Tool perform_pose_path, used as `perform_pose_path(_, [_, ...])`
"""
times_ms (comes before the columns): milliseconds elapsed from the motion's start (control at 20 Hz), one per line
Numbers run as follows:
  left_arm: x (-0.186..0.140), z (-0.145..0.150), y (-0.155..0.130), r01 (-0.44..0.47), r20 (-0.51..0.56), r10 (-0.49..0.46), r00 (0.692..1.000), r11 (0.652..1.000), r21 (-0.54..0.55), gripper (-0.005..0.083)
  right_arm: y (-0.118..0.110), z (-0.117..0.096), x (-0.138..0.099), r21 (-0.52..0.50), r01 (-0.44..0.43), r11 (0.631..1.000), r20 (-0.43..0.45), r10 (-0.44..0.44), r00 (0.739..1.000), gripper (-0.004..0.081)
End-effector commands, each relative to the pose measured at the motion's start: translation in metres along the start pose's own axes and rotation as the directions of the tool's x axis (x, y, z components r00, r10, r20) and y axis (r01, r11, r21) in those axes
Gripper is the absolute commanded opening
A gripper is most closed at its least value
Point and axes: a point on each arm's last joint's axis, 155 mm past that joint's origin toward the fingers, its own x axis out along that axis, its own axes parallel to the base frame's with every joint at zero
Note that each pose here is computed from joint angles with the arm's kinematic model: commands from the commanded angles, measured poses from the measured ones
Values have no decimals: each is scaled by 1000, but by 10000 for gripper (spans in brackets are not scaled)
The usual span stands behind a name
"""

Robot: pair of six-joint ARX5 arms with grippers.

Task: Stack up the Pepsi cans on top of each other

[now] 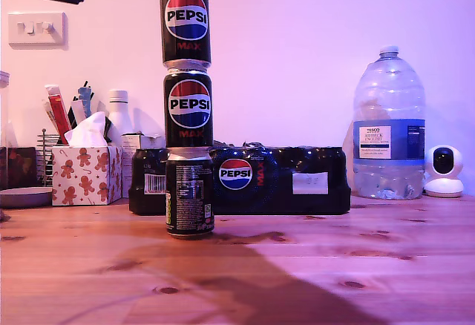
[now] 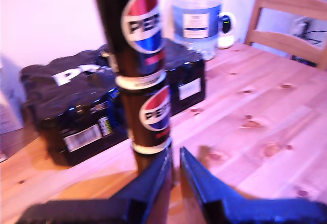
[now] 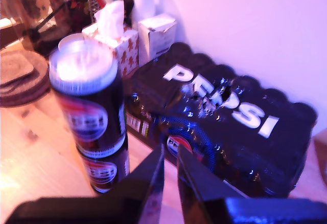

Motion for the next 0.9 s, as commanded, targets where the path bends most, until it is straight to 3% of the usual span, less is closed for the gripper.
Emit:
perform_pose_path(0, [2,-9,4,-10,-15,10,1000,1000,-3,39,-4,-10,-8,8,19,1000,31,-20,999,50])
perform_pose_path(400, [0,-22,33,-99,-27,98,995,994,-37,39,-55,-101,-9,85,128,988,48,-132,990,27])
perform_pose_path(700, [3,-45,40,-112,-19,111,994,987,-117,39,-103,-152,-45,179,259,949,80,-276,958,12])
perform_pose_path(850, [4,-48,40,-112,-9,112,994,984,-139,39,-110,-176,-64,220,285,933,89,-311,946,-9])
